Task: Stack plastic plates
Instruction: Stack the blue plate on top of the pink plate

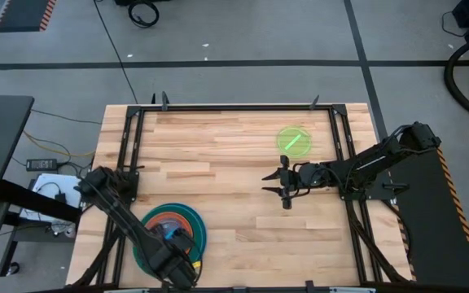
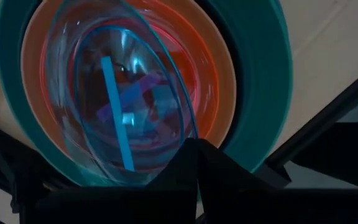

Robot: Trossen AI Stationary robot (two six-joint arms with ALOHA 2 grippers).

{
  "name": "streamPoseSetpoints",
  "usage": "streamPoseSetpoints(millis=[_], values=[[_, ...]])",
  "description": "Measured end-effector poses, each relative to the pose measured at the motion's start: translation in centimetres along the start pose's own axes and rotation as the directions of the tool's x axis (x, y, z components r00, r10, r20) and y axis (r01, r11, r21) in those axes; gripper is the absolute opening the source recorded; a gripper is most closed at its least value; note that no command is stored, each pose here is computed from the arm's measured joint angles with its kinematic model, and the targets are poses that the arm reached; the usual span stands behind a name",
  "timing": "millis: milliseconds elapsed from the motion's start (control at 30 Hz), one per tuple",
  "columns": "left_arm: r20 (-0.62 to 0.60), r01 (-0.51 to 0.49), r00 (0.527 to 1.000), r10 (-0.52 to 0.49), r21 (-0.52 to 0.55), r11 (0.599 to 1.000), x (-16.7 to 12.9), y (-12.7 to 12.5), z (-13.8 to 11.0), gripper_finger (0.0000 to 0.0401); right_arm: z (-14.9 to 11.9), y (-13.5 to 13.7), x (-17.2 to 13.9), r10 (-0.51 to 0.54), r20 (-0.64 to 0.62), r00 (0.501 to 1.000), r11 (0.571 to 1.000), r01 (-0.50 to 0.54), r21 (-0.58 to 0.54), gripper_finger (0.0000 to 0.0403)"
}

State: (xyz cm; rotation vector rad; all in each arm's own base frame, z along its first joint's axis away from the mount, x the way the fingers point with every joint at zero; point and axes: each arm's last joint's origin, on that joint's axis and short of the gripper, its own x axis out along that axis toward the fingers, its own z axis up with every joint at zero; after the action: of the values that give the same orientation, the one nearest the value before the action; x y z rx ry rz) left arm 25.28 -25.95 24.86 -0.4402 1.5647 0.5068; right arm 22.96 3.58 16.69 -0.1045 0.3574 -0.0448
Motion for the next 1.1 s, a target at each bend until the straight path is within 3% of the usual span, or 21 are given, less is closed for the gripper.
streamPoseSetpoints(millis=[633, 867, 1100], values=[[0.011, -0.091, 0.996, 0.091, 0.009, 0.996, 3.2, -1.5, 0.2, 0.0014, 0.0, -0.2, 0.0, -0.005, -0.004, 1.0, 1.0, 0.005, 0.003, 0.0153], [0.026, -0.089, 0.996, 0.089, 0.015, 0.996, 3.3, -1.5, 0.1, 0.0043, -0.1, -0.2, 0.0, -0.005, -0.007, 1.0, 1.0, 0.005, 0.003, 0.0153], [0.029, -0.069, 0.997, 0.069, 0.011, 0.998, 3.3, -1.7, 0.3, 0.0103, -0.1, -0.2, 0.0, -0.005, -0.007, 1.0, 1.0, 0.005, 0.003, 0.0153]])
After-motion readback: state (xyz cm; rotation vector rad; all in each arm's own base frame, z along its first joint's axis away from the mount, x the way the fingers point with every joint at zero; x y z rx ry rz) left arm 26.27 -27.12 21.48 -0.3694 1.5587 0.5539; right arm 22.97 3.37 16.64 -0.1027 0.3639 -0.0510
